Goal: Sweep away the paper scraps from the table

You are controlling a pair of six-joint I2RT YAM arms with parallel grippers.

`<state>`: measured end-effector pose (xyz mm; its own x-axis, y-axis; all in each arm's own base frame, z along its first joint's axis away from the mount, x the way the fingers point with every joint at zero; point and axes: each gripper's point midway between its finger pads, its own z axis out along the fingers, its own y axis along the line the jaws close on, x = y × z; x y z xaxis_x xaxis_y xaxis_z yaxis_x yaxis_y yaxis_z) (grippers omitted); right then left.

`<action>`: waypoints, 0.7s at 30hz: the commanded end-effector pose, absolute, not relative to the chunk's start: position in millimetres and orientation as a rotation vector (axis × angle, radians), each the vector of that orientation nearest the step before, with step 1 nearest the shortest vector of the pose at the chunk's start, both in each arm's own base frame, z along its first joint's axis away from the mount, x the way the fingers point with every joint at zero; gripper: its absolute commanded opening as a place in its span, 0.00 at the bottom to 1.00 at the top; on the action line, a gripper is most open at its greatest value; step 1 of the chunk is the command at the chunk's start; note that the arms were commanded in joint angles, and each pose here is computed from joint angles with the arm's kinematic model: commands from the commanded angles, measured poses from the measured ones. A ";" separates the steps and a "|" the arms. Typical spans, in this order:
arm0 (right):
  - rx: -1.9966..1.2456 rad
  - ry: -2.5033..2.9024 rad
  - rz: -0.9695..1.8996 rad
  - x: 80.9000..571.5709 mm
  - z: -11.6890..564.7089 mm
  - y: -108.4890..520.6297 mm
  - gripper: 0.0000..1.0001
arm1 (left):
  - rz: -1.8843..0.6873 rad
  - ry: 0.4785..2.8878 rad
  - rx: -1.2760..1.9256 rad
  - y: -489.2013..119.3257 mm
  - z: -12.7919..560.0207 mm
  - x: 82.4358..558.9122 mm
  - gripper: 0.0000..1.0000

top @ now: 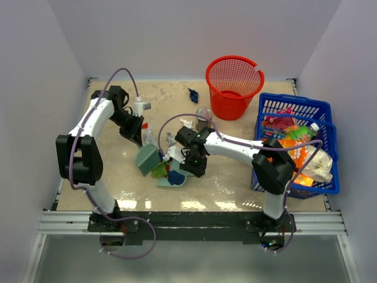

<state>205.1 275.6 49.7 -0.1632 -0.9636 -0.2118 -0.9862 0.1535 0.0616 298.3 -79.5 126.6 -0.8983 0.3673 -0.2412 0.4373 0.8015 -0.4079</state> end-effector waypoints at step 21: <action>-1.894 2.330 0.217 196.1 63.8 238.6 0.00 | -0.793 2.515 0.839 -107.8 208.0 304.8 0.00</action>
<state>199.6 252.5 52.0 -0.1837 -0.9632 -0.1963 -0.9829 0.1779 0.0466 295.1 -107.8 182.0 -0.8176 0.4078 -0.4065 0.5683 0.6850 -0.4559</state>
